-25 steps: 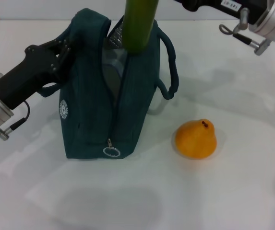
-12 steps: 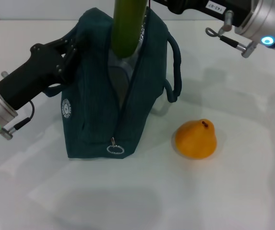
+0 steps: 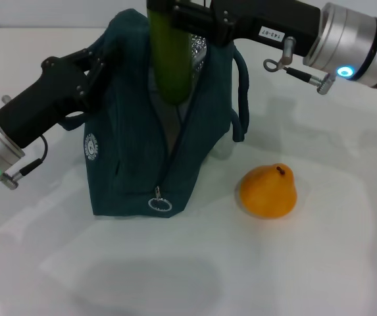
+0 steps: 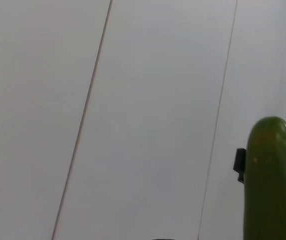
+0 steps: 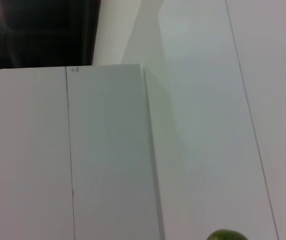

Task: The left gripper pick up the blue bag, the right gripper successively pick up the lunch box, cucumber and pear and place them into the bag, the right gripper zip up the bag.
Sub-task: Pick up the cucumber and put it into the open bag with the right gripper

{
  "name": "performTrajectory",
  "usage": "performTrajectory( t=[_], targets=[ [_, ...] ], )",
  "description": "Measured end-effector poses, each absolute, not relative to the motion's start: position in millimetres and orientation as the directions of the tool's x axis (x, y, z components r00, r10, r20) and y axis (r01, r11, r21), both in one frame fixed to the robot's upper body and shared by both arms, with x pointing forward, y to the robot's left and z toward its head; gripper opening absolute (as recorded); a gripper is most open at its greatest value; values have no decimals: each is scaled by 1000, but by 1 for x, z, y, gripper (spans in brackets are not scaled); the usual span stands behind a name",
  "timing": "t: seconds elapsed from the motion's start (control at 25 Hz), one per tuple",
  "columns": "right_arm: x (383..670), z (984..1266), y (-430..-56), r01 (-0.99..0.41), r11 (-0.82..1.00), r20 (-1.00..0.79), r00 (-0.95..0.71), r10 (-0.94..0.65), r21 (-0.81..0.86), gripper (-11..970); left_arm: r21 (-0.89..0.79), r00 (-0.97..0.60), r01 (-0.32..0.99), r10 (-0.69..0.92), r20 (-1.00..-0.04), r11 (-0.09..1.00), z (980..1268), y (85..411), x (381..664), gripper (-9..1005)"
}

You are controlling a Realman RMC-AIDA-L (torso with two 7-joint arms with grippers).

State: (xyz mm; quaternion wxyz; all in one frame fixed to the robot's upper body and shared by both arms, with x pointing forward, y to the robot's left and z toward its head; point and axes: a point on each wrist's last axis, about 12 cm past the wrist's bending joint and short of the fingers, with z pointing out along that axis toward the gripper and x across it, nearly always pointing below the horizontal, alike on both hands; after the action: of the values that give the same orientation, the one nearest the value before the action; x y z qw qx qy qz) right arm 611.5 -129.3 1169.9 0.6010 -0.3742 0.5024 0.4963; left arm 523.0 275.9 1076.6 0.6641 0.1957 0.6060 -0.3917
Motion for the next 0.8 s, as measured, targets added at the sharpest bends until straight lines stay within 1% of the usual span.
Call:
performTrajectory(
  t=[0.28,0.56,0.8],
  targets=[
    [608,1162,-131,-973,229,-982,8,189,36,683,-217,-41,751,-283,-958,624,1077,276,526,44],
    [609,1150,-126,-965,260,-996,8,92,17,690,-217,-43,745,-279,-959,630,1078,275,529,44],
    [610,1149,-124,-964,265,-996,11,85,12,696,-219,-47,739,-276,-960,638,1077,275,531,45]
  ],
)
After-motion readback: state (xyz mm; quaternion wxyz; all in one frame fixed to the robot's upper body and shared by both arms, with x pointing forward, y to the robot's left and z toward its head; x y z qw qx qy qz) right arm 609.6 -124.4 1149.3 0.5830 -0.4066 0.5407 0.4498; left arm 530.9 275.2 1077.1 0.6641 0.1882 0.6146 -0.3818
